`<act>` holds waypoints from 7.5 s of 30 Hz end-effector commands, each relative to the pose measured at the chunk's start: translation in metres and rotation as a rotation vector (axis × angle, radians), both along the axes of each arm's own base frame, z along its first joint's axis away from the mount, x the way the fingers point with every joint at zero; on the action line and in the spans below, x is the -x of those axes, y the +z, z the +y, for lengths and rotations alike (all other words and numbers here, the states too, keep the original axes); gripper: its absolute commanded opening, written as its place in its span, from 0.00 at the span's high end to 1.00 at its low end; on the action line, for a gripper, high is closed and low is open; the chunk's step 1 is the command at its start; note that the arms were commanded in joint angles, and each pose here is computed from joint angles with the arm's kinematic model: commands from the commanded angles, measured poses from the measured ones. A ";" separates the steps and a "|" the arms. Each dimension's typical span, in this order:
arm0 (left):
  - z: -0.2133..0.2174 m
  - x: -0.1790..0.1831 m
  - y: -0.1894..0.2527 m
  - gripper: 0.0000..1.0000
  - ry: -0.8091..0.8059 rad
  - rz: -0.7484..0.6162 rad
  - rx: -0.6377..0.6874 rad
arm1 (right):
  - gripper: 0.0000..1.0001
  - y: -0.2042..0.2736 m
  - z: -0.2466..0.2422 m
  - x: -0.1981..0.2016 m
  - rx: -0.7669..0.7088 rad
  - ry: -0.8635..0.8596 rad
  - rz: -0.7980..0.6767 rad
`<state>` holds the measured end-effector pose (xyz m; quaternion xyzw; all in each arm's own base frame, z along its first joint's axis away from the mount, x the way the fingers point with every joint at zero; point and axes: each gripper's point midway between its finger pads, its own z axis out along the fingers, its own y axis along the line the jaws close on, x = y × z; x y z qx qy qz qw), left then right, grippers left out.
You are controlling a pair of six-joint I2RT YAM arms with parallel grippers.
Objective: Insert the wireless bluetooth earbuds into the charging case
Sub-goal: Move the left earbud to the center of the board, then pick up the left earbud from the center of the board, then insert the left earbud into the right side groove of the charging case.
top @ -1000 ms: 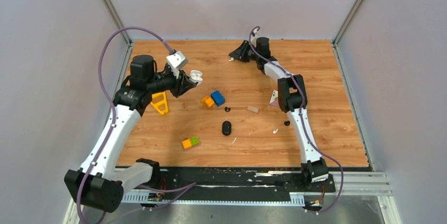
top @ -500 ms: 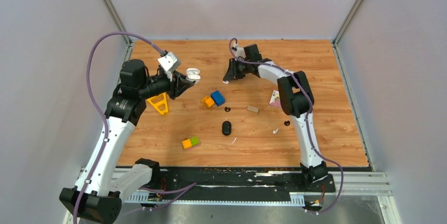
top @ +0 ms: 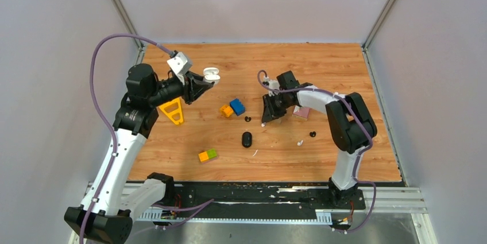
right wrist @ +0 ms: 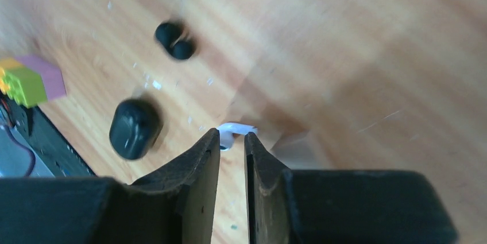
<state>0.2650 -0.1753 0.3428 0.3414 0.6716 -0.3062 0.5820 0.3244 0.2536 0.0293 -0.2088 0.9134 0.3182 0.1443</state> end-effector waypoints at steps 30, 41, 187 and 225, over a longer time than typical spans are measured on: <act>0.024 -0.012 0.029 1.00 0.116 -0.094 0.119 | 0.64 0.059 0.016 0.031 0.088 1.644 -0.757; 0.030 -0.016 0.029 1.00 0.140 -0.086 0.121 | 0.61 0.016 0.010 0.028 0.199 1.590 -0.611; -0.030 -0.061 0.109 1.00 0.005 -0.134 0.384 | 1.00 0.475 0.118 -0.025 -0.819 0.079 -1.168; -0.028 -0.062 0.111 1.00 0.027 -0.127 0.406 | 0.96 0.450 0.121 -0.028 -0.743 0.109 -1.197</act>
